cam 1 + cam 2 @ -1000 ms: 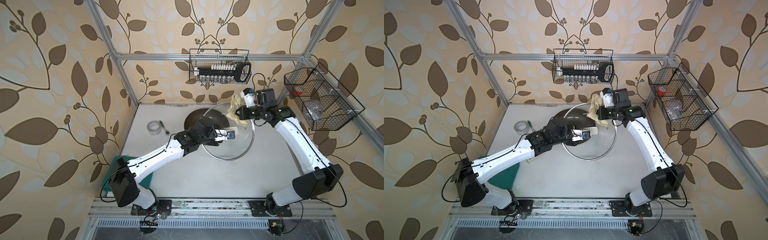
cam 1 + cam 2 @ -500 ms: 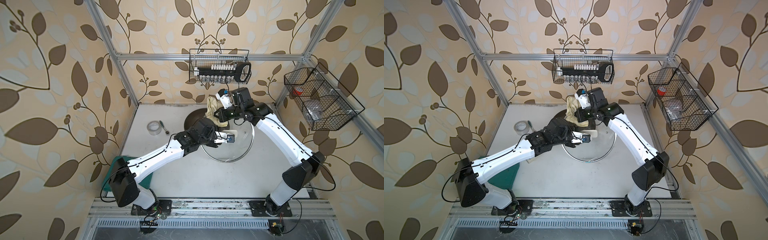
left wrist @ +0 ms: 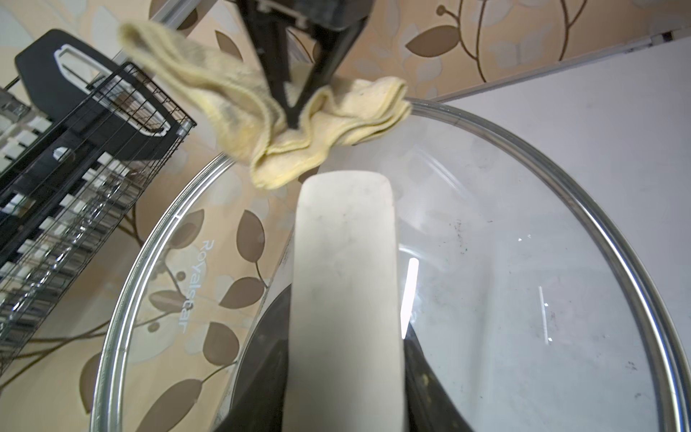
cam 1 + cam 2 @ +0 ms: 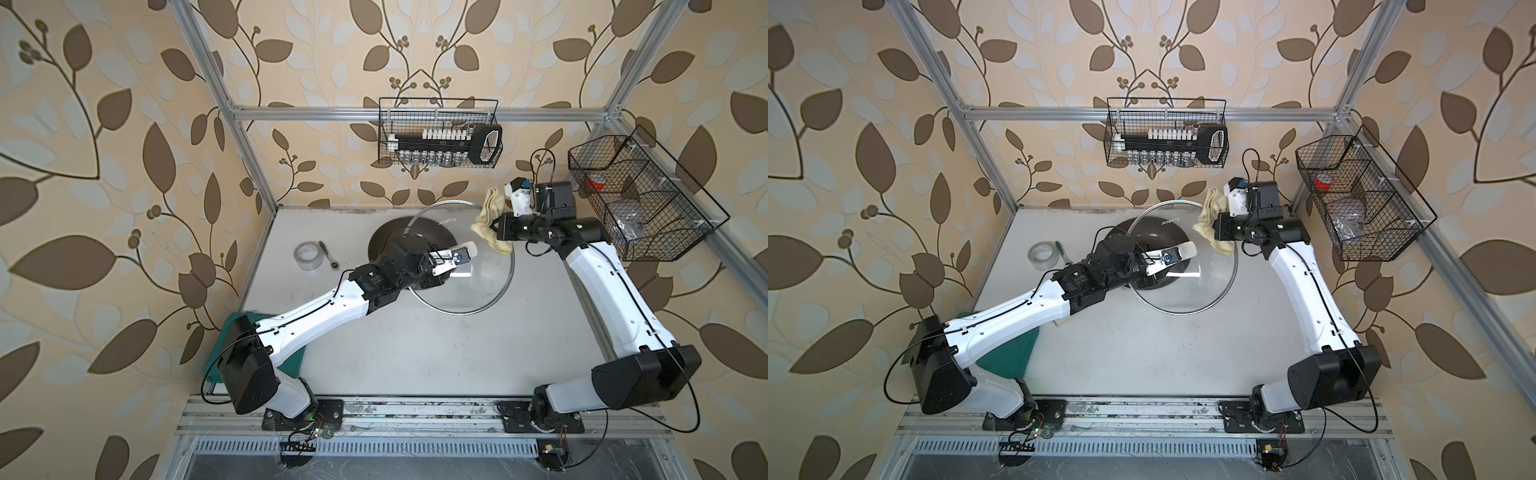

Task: Wipe the pot lid with a cloth
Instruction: Wipe the pot lid.

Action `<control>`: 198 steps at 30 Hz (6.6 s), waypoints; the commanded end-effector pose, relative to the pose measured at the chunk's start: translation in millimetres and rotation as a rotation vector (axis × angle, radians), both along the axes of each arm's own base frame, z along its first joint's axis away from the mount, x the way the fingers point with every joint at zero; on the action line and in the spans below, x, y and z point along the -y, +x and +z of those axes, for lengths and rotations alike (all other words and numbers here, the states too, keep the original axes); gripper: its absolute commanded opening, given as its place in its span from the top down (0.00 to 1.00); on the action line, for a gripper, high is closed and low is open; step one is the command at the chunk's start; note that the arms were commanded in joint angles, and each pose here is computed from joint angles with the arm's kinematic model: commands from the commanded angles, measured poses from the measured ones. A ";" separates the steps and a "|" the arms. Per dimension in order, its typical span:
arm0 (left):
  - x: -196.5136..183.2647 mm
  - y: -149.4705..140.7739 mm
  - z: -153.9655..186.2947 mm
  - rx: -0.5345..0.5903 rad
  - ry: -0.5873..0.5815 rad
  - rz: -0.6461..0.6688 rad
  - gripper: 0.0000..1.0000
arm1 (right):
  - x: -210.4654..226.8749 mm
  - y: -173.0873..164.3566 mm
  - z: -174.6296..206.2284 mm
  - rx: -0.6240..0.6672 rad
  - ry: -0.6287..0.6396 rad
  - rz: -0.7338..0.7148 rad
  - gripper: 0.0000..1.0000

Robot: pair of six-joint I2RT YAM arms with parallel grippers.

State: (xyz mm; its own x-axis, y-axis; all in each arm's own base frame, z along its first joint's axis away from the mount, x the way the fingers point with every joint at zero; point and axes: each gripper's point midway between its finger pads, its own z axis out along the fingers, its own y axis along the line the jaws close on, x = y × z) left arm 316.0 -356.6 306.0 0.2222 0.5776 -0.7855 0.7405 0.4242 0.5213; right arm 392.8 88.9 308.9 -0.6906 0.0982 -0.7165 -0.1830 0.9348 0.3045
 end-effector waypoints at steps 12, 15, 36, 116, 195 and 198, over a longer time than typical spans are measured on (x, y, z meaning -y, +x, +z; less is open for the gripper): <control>-38.7 31.5 184.4 0.072 -0.766 0.334 1.00 | -61.0 -96.9 -22.4 -0.073 -0.027 0.225 1.00; -41.5 34.6 183.1 0.057 -0.787 0.361 1.00 | -91.3 -107.1 -18.0 -0.064 -0.021 0.294 1.00; -19.8 -10.9 190.5 0.159 -0.591 0.061 1.00 | 12.5 -60.0 -17.2 -0.136 -0.043 -0.035 1.00; -15.3 -22.6 192.5 0.168 -0.628 -0.013 1.00 | 12.6 -53.6 -21.0 -0.152 -0.024 -0.034 1.00; -6.4 -23.5 177.9 0.256 -0.520 -0.054 1.00 | 10.6 -40.0 -5.9 -0.086 -0.055 0.000 1.00; 2.8 -36.5 166.1 0.333 -0.394 -0.156 1.00 | 9.1 -22.5 0.1 -0.071 -0.067 0.009 1.00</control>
